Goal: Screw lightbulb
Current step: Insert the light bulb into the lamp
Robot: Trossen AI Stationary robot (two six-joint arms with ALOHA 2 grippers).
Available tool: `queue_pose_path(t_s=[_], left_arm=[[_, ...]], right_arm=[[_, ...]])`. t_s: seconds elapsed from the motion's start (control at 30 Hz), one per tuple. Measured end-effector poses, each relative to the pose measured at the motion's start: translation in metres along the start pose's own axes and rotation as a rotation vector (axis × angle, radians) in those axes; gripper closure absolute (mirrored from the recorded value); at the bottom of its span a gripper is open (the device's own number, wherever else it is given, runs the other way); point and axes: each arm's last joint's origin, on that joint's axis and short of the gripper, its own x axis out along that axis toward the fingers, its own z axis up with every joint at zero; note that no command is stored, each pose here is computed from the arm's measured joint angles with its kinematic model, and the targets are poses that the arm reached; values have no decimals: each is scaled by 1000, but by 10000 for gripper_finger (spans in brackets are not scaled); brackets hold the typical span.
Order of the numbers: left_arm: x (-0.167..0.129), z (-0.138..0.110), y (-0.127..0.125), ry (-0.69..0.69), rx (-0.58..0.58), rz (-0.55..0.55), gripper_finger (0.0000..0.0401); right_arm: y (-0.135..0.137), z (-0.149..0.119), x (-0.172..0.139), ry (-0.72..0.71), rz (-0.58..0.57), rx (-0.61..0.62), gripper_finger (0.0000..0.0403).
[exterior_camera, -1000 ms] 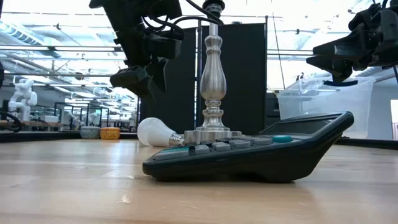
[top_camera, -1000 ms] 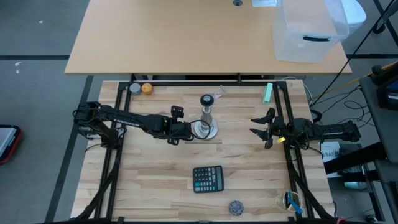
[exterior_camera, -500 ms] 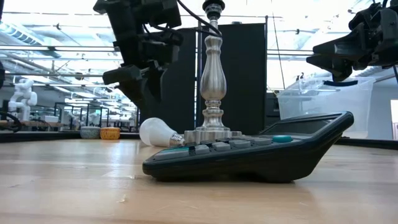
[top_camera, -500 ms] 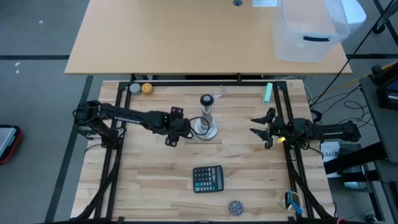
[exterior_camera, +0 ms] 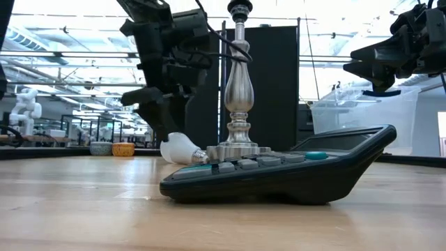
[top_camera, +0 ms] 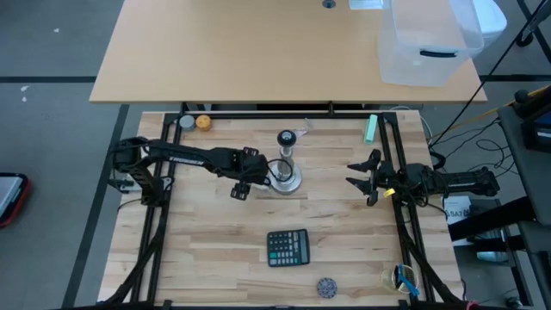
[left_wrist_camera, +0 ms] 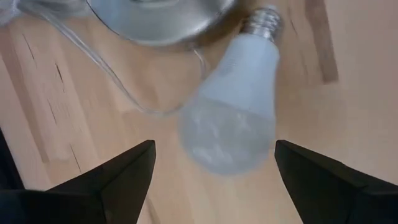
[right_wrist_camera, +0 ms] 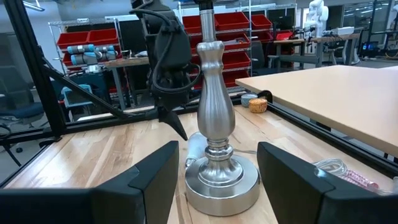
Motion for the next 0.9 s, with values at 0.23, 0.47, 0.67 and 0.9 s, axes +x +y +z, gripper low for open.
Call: queue_pose_path(t_s=[0.23,0.47,0.67,0.9], left_arm=[[8,2,2,-34,2,-64,64],[29,1,-4,25,16,-124,64],[35,0,-6,43,13,-133,64],[34,4,-10,20,16,-142,64]], right_arm=[[0,0,0,0,0,0,190],[0,0,0,0,0,8,190],[0,0,0,0,0,22,190],[0,0,0,0,0,19,190]])
